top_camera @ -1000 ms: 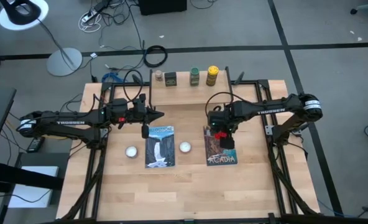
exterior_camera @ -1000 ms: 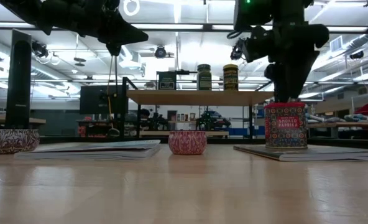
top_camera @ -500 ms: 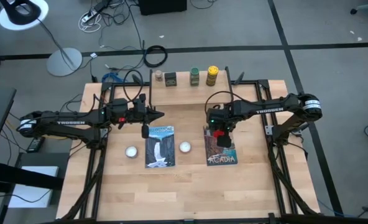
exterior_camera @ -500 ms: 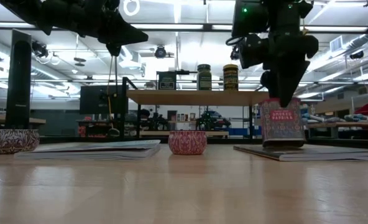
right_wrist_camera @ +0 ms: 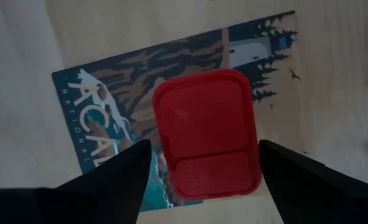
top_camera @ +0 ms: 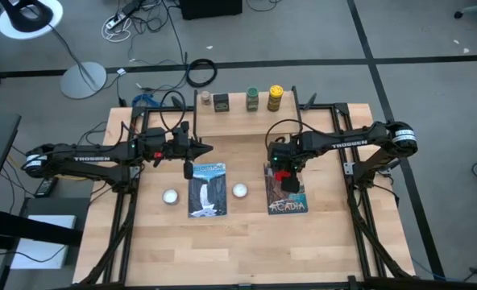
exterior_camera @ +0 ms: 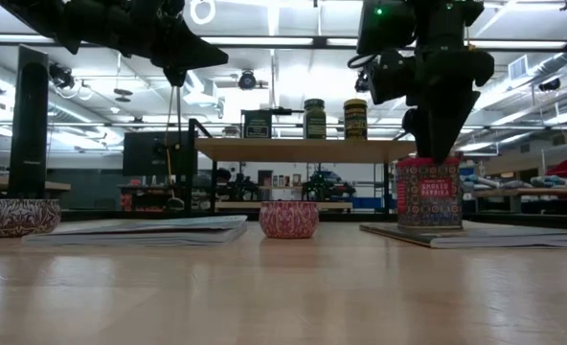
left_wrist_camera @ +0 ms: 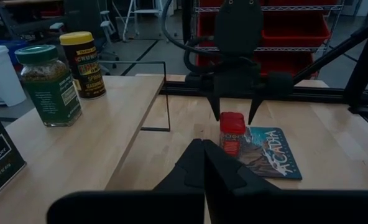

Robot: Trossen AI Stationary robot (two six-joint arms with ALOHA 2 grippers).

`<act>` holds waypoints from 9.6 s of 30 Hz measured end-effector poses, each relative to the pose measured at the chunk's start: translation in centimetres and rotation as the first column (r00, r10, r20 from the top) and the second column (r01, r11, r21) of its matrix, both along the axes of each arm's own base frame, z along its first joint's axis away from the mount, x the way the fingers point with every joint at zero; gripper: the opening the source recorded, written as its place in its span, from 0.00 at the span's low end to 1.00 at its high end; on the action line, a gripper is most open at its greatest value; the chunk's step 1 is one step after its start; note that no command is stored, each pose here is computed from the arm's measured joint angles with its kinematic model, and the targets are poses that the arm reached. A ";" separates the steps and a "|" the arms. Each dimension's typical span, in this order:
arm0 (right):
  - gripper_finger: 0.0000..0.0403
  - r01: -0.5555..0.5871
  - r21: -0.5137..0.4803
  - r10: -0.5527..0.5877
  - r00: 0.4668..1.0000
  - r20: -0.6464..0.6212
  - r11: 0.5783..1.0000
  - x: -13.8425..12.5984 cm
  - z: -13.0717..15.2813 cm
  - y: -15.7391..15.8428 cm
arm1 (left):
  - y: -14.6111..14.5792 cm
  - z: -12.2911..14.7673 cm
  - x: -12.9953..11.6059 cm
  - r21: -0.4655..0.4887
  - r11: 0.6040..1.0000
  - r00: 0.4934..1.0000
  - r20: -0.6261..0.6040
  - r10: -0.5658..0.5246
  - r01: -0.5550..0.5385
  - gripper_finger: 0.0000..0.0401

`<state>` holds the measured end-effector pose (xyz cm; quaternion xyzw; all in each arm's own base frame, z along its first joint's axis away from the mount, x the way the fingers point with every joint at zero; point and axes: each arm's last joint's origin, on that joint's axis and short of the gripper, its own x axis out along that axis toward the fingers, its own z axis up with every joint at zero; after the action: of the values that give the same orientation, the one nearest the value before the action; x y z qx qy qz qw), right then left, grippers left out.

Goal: Shelf spices
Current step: Put the red spice on the shelf between the black and green spices

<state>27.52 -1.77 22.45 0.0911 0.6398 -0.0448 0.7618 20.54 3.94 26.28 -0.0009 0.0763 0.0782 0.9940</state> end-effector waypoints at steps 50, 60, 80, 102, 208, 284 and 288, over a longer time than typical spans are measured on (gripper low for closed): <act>0.51 -0.088 -0.250 0.187 0.893 0.409 0.964 4.1 10.7 -0.9 | 0.0 0.0 0.0 -0.003 1.000 1.000 -0.002 0.001 -0.001 0.00; 0.51 0.026 -0.364 0.148 0.884 0.443 0.931 4.0 11.8 -6.7 | 0.0 0.0 0.0 -0.013 1.000 1.000 0.000 0.002 -0.002 0.00; 0.51 -0.158 -0.331 0.224 0.960 0.170 0.930 10.9 12.7 -13.0 | 0.0 0.0 0.0 0.000 1.000 1.000 -0.004 0.000 0.000 0.00; 0.74 -0.184 -0.348 0.250 0.956 0.154 0.919 12.8 12.5 -13.5 | 0.0 0.0 0.0 0.005 1.000 1.000 -0.005 0.000 0.000 0.00; 0.00 0.073 -0.751 0.375 0.833 0.408 0.656 6.4 26.1 0.2 | 0.4 0.6 0.0 0.037 0.994 0.994 0.019 0.107 -0.107 0.00; 0.00 -0.033 -0.710 0.488 0.749 0.449 0.703 -1.6 29.3 6.0 | 27.8 5.5 16.4 -0.063 0.964 0.889 -0.407 0.211 -0.258 0.00; 0.00 -0.037 -0.711 0.489 0.752 0.443 0.702 -1.6 29.3 6.0 | 27.6 5.5 16.5 -0.101 0.971 0.905 -0.394 0.163 -0.219 0.00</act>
<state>25.89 4.21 51.72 -0.2743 0.3096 -0.1211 0.9023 37.00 31.54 31.81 -0.0644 0.2736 0.1682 0.9448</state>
